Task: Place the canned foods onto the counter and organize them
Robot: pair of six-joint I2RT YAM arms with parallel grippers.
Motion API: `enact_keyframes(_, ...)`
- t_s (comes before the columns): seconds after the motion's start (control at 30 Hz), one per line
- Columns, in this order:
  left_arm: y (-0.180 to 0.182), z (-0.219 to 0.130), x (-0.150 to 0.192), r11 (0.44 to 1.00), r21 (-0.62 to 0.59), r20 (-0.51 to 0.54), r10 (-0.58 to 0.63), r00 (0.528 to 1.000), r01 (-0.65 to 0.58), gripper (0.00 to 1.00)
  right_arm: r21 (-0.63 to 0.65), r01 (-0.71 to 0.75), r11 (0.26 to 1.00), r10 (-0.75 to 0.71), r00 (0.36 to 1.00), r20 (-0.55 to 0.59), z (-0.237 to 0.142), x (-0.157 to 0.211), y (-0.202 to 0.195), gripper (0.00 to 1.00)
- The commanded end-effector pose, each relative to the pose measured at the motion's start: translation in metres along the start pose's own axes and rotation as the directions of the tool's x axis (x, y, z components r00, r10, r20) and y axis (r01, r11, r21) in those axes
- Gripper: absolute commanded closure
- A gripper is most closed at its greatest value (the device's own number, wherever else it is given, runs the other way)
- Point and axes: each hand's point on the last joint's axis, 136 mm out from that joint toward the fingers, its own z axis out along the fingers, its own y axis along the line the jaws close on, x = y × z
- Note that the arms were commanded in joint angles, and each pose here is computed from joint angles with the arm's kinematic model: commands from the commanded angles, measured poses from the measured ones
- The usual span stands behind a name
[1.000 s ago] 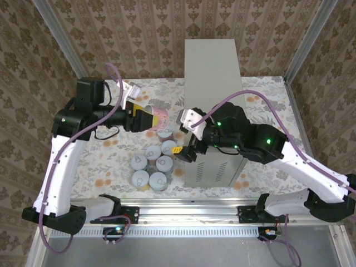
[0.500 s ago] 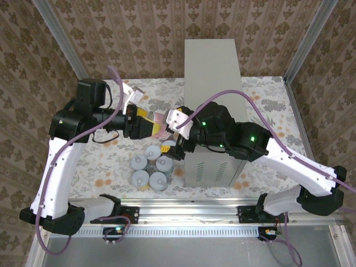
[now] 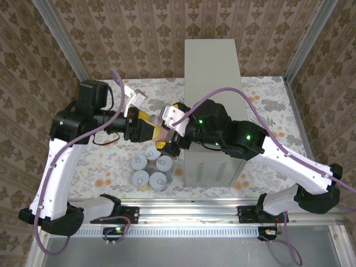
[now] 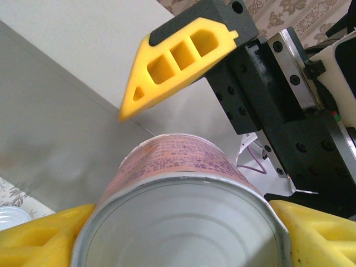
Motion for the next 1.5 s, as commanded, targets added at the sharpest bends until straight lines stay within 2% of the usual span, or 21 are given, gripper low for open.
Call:
enact_keyframes(0.0, -0.028, -0.013, -0.014, 0.993, 0.05, 0.064, 0.1, 0.993, -0.104, 0.73, 0.008, -0.008, 1.0, 0.008, 1.0, 0.005, 0.005, -0.008, -0.002, 0.03)
enact_keyframes(0.37, -0.033, -0.014, -0.017, 0.991, 0.064, 0.076, 0.111, 0.991, -0.116, 0.71, 0.009, -0.022, 1.0, 0.022, 1.0, -0.005, 0.006, -0.009, -0.003, 0.24)
enact_keyframes(0.63, -0.042, -0.017, -0.022, 0.984, 0.098, 0.117, 0.138, 0.983, -0.15, 0.54, 0.03, -0.104, 0.994, 0.101, 0.991, 0.082, 0.001, -0.024, -0.011, 0.32)
enact_keyframes(0.9, -0.056, -0.02, -0.025, 0.964, 0.16, 0.203, 0.178, 0.963, -0.213, 0.0, 0.016, -0.255, 0.967, 0.242, 0.934, 0.262, -0.03, -0.051, -0.024, 0.35)
enact_keyframes(1.1, -0.06, -0.02, -0.031, 0.948, 0.179, 0.277, 0.208, 0.938, -0.263, 0.0, -0.018, -0.369, 0.929, 0.35, 0.865, 0.359, -0.049, -0.058, -0.031, 0.37)
enact_keyframes(1.23, -0.057, -0.022, -0.038, 0.948, 0.121, 0.319, 0.245, 0.916, -0.295, 0.0, -0.034, -0.404, 0.914, 0.386, 0.84, 0.381, -0.054, -0.058, -0.032, 0.37)
enact_keyframes(1.47, -0.063, -0.016, -0.047, 0.935, 0.097, 0.364, 0.286, 0.886, -0.341, 0.01, -0.057, -0.432, 0.9, 0.417, 0.817, 0.399, -0.056, -0.056, -0.03, 0.37)
